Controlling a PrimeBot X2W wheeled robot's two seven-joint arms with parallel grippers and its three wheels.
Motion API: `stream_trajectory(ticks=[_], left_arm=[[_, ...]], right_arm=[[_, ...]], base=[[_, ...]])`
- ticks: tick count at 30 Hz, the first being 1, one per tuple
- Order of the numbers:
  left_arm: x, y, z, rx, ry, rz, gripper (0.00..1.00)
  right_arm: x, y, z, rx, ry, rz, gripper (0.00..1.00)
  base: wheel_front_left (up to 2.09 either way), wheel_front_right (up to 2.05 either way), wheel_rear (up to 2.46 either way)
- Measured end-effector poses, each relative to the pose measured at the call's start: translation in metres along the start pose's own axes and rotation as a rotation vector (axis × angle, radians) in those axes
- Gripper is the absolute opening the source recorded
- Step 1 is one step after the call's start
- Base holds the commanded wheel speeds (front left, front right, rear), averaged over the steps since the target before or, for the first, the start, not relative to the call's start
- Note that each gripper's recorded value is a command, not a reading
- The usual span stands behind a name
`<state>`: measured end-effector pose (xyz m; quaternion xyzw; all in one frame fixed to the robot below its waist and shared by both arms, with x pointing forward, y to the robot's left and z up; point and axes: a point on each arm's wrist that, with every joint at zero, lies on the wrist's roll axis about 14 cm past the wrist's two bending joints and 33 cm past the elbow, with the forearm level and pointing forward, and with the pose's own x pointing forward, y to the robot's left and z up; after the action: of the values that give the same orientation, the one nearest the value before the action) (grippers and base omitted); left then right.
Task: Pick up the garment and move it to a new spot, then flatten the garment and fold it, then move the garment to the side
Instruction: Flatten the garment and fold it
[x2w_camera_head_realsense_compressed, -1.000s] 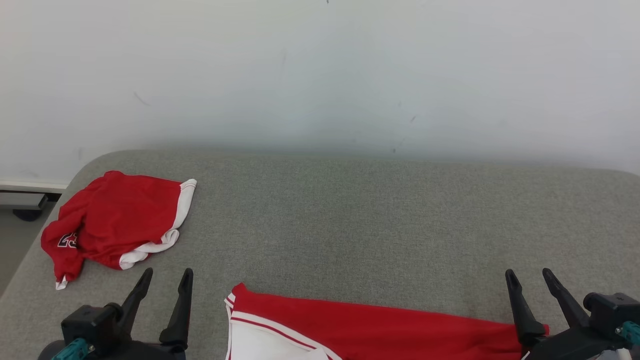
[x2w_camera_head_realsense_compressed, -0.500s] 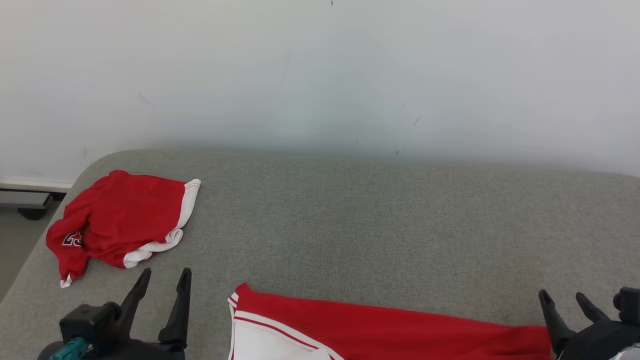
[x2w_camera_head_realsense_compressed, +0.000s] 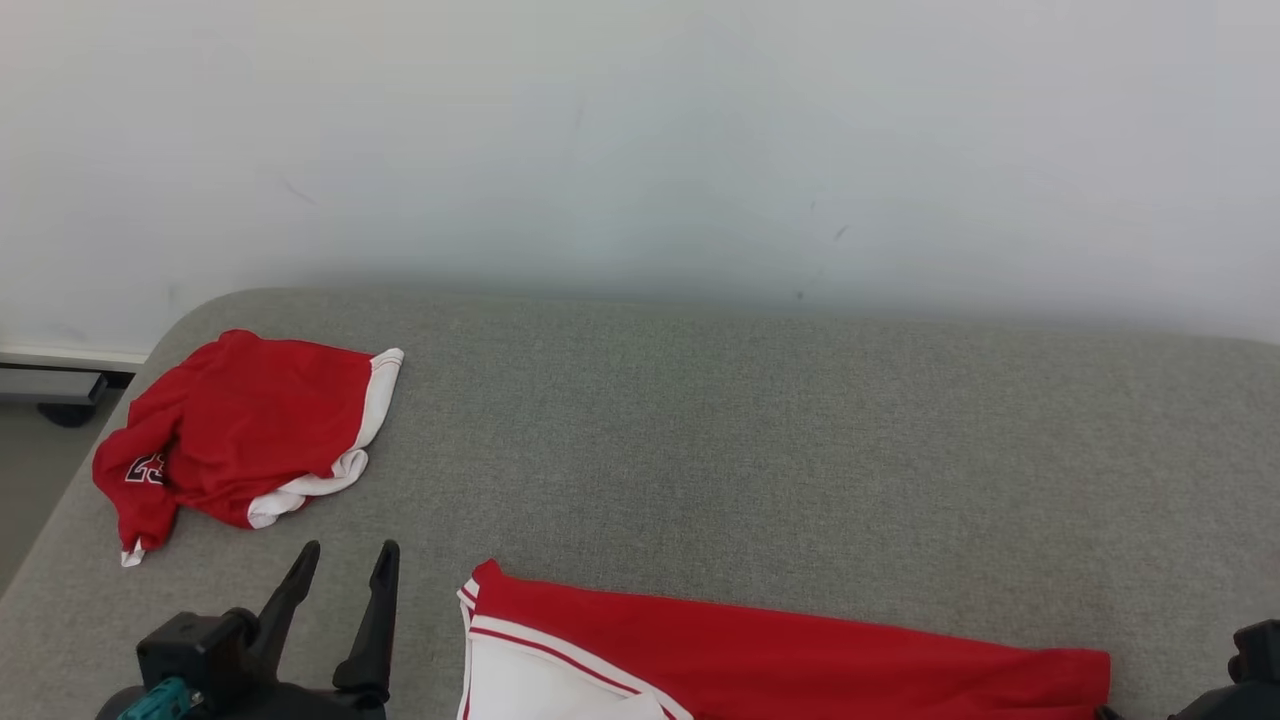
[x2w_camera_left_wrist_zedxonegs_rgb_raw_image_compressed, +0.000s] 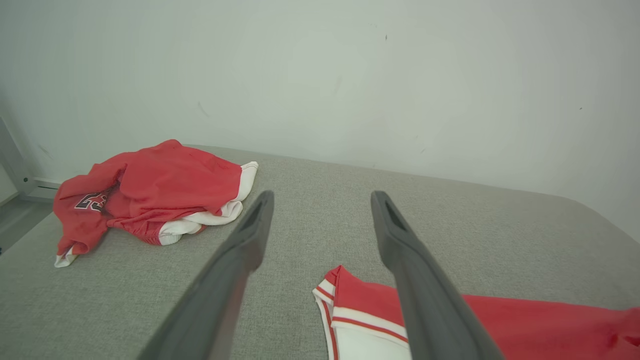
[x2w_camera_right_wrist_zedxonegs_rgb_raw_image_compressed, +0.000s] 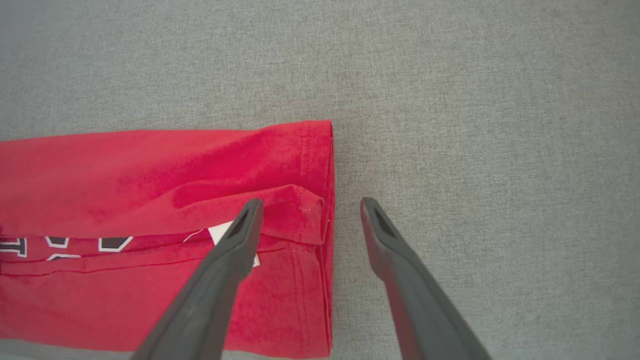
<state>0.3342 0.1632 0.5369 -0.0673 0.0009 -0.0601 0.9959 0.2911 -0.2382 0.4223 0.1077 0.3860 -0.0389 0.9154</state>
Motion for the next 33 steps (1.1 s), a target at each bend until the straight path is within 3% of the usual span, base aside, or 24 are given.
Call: stream_trajectory(ticks=[13,33], left_arm=[[0.003,-0.003,-0.008,-0.017,0.021,-0.008,1.00],[0.006,-0.001,-0.010,-0.034,0.024,0.001,1.00]], right_arm=[[0.025,0.008,-0.034,0.005,0.114,0.020,1.00],[0.039,0.000,-0.053,-0.012,0.213,-0.025,1.00]], base=[[0.00,0.00,0.00],[0.00,0.00,0.00]])
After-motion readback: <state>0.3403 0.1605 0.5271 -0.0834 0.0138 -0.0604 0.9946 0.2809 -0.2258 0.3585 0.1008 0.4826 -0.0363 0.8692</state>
